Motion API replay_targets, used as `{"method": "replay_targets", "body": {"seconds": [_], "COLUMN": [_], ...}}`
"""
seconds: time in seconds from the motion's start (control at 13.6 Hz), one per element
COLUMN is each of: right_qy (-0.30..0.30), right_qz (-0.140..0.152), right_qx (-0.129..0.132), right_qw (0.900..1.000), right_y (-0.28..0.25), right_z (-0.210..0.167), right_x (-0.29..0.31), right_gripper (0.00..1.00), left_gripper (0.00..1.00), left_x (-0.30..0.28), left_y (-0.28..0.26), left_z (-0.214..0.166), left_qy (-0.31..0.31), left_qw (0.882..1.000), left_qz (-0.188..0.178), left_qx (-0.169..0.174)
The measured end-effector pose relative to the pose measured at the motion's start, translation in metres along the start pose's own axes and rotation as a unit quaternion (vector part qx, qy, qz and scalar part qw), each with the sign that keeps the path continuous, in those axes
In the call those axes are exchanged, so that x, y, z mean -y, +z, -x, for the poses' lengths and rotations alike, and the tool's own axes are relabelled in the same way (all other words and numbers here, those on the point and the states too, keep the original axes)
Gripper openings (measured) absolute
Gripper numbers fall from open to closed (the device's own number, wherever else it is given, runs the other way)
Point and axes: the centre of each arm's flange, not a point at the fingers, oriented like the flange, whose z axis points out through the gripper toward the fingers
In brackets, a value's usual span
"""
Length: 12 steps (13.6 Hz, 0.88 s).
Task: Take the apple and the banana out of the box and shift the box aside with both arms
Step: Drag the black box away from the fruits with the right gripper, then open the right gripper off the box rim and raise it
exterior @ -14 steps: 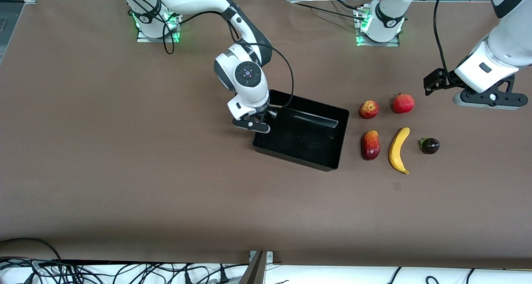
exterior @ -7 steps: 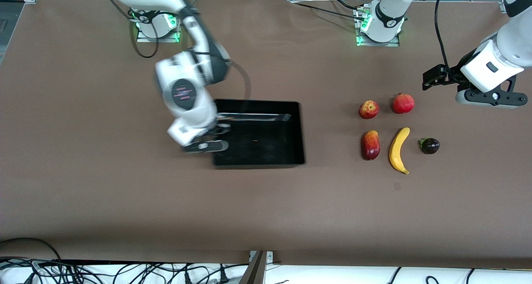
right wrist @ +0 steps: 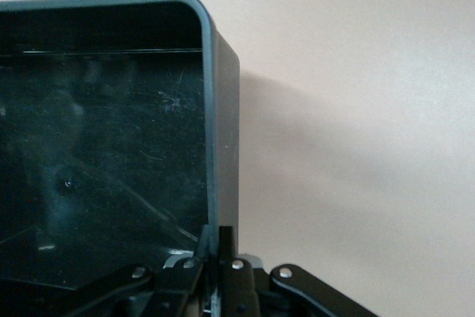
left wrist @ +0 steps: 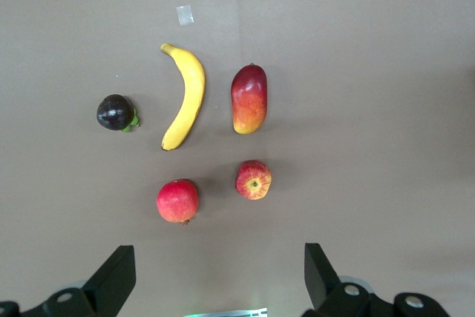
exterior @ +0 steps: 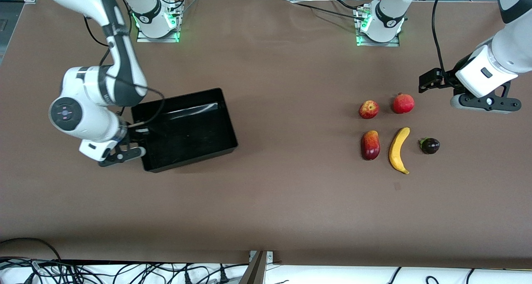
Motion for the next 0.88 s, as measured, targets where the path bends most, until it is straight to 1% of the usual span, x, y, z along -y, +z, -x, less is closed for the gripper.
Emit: {"method": "replay_targets", "body": {"seconds": [0.22,0.44,0.51,0.59,0.66,0.74,0.81,0.88], "right_qy": [0.009,0.020,0.022,0.024,0.026,0.030,0.041,0.050], "right_qz": [-0.001,-0.008,-0.009,-0.010,-0.011,-0.012,-0.013,-0.015], "right_qx": [-0.002,-0.013,-0.015,-0.016,-0.016,-0.020,-0.026,-0.032], "right_qw": [1.000,1.000,1.000,1.000,0.999,0.999,0.999,0.998], "right_y": [0.034,0.051,0.056,0.058,0.059,0.056,0.050,0.040], "right_z": [0.019,0.027,0.029,0.030,0.030,0.029,0.027,0.025], "right_x": [-0.034,-0.038,-0.038,-0.038,-0.037,-0.037,-0.035,-0.030], "right_gripper": [0.06,0.06,0.11,0.21,0.30,0.41,0.52,0.61], "left_gripper": [1.00,1.00,1.00,1.00,1.00,1.00,1.00,1.00], "left_x": [0.000,-0.001,-0.001,-0.001,-0.001,-0.001,-0.001,-0.001], "left_y": [0.001,0.000,0.000,0.000,0.000,0.000,0.000,0.000], "left_z": [0.001,0.001,0.001,0.001,0.001,0.001,0.001,0.001], "left_qy": [0.000,0.001,0.001,0.001,0.001,0.001,0.001,0.001], "left_qw": [1.000,1.000,1.000,1.000,1.000,1.000,1.000,1.000], "left_qz": [0.000,0.000,0.000,0.000,0.000,0.000,0.000,0.000], "left_qx": [0.004,0.003,0.003,0.003,0.003,0.004,0.004,0.005]}}
